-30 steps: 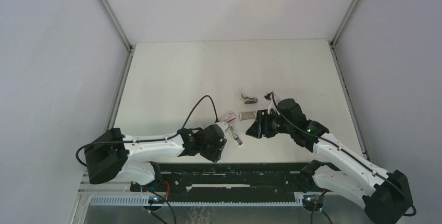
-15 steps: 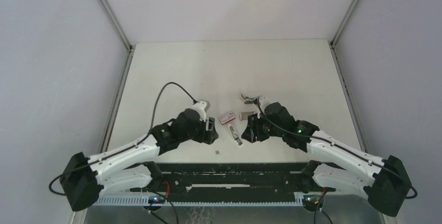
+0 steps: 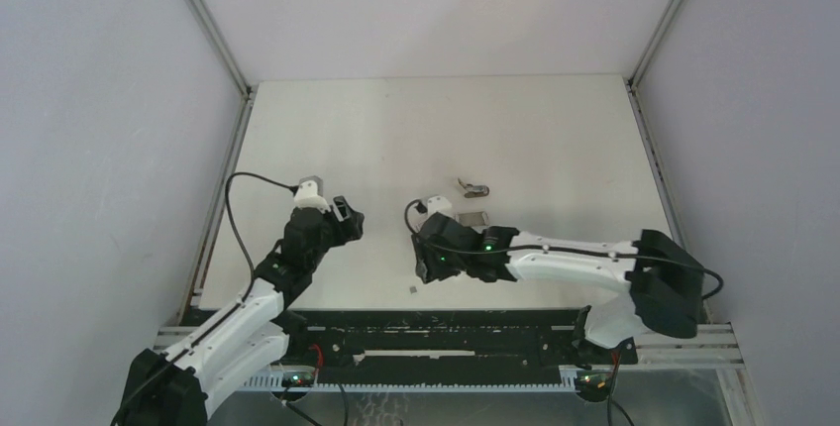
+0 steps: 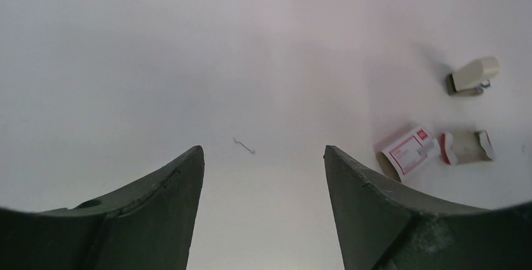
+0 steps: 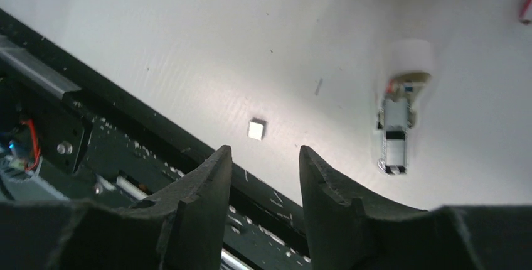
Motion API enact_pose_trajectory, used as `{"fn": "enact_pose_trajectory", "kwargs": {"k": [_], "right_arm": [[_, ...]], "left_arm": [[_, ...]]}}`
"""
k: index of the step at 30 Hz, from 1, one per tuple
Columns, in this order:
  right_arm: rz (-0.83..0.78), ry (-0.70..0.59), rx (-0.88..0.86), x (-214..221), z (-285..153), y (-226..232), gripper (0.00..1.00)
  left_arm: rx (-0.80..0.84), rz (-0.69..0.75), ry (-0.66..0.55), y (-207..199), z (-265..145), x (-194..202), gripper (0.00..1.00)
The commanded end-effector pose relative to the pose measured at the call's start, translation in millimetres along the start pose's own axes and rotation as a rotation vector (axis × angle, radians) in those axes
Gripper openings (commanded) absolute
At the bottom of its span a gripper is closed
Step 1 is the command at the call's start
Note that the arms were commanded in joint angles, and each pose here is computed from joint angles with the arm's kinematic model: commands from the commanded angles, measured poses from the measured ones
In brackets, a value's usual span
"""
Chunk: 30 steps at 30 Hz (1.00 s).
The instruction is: Load the staples into the stapler
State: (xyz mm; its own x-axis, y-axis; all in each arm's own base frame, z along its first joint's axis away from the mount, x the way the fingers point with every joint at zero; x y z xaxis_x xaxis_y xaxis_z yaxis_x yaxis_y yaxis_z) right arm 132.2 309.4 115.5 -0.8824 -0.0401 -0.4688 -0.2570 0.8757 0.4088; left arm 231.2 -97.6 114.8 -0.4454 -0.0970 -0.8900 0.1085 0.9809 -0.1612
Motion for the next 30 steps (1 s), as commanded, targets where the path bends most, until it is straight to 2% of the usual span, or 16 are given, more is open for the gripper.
{"fn": "enact_pose_trajectory", "kwargs": {"k": [1,7,19,30], "right_arm": [[0.016,-0.025,0.095,-2.6,16.1,18.5,0.42],[-0.006,0.044,0.170,10.4,41.6,22.0,0.39],[-0.033,0.100,0.225,29.3,60.4,25.5,0.37],[-0.048,0.102,0.240,30.7,66.5,29.4,0.26]], "left_arm": [[-0.110,0.019,-0.203,17.3,-1.1,-31.2,0.74],[-0.115,0.036,-0.201,19.7,-3.4,-28.1,0.75],[-0.124,0.031,-0.217,21.9,-8.5,-30.6,0.78],[-0.129,0.031,-0.221,22.9,-10.2,-31.7,0.78]]}}
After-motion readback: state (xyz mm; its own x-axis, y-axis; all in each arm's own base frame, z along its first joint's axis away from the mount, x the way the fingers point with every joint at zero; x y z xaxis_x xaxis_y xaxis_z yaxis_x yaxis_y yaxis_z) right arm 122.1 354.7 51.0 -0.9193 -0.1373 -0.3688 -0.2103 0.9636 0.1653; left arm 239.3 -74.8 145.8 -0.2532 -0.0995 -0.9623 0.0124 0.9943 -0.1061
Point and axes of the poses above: each gripper's point midway between its finger pads, its own z axis out along the fingers, its own y axis along the line the jaws close on, x = y × z, the point moved 4 cm from there along -z, back along the fingers, and after that the axes turned 14 degrees about z, right-handed, at the moved point
